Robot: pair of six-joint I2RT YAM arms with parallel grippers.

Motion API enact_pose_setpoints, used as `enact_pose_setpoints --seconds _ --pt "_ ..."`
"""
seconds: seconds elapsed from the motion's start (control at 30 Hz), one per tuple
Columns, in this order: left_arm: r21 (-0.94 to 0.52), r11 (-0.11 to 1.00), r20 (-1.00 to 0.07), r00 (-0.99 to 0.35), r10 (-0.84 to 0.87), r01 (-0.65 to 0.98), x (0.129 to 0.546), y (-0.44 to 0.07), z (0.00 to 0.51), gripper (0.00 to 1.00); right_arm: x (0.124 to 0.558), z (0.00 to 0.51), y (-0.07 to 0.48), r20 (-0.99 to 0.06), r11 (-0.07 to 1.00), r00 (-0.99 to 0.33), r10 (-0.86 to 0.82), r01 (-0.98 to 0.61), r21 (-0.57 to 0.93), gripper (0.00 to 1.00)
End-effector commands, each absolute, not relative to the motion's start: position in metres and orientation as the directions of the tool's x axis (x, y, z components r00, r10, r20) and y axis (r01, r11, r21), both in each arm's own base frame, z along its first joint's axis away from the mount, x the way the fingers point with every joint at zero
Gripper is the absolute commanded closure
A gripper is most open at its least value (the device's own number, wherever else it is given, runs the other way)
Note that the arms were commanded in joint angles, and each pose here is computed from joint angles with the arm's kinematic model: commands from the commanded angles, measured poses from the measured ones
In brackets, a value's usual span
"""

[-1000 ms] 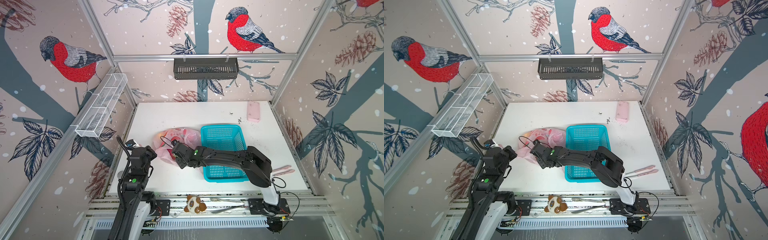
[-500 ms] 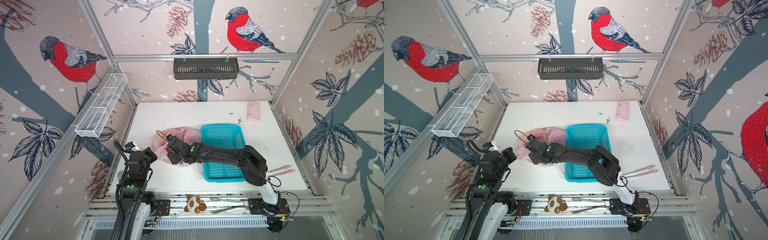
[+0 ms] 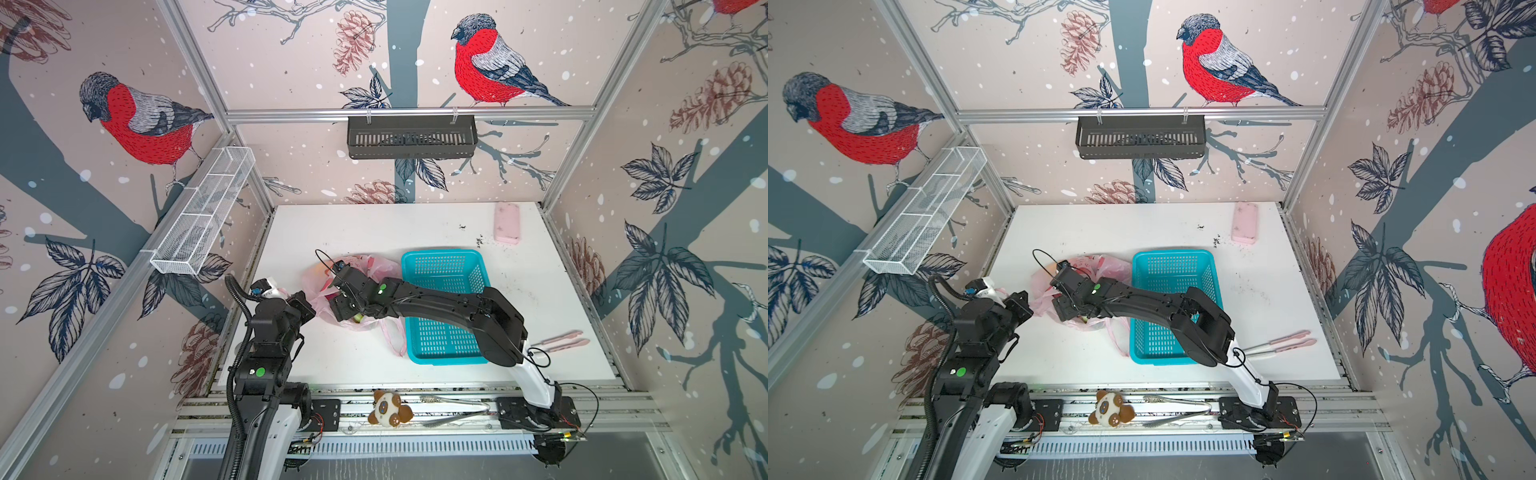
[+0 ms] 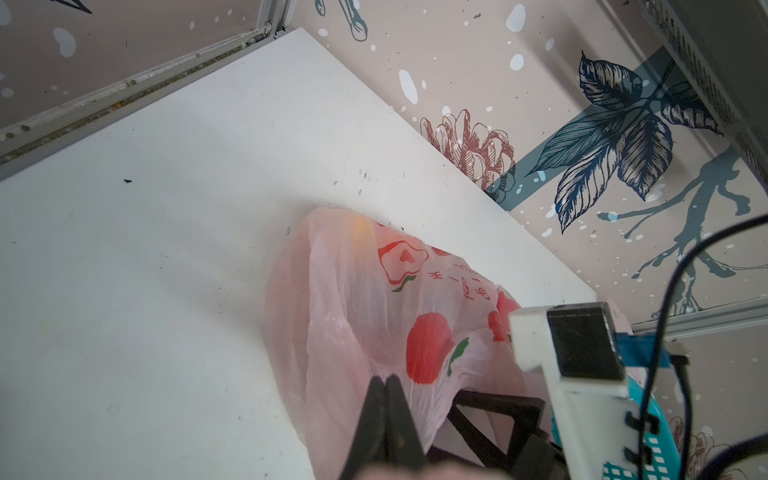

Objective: Untie the knot of the plastic bag and take out the fruit

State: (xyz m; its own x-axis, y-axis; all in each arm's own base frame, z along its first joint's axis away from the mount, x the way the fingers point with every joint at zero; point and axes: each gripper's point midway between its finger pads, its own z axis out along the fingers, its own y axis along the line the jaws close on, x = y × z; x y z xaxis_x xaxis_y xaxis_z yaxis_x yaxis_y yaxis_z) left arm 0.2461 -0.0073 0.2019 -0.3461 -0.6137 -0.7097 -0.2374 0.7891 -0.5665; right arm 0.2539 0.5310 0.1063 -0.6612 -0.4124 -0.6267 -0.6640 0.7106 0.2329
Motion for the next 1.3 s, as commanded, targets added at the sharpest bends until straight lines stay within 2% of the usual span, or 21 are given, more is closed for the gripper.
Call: enact_pose_setpoints --seconds 0.0,0.5,0.93,1.27 --pt "-0.584 0.776 -0.682 -0.373 -0.628 -0.239 0.245 -0.012 0.203 1.0 0.256 0.108 0.529 -0.612 0.727 -0.696 -0.374 -0.63 0.272 0.2" --pt "-0.593 0.754 -0.606 -0.459 -0.649 -0.283 0.223 -0.019 0.198 1.0 0.261 0.1 0.536 -0.6 0.702 -0.704 -0.379 -0.642 0.31 0.15" --pt "-0.581 0.762 -0.556 -0.543 -0.629 -0.287 0.208 -0.029 0.179 1.0 0.266 0.094 0.542 -0.618 0.67 -0.665 -0.419 -0.686 0.284 0.03" --pt "-0.572 0.767 -0.551 -0.555 -0.623 -0.293 0.207 -0.029 0.172 1.0 0.274 0.085 0.544 -0.63 0.685 -0.654 -0.418 -0.683 0.255 0.02"
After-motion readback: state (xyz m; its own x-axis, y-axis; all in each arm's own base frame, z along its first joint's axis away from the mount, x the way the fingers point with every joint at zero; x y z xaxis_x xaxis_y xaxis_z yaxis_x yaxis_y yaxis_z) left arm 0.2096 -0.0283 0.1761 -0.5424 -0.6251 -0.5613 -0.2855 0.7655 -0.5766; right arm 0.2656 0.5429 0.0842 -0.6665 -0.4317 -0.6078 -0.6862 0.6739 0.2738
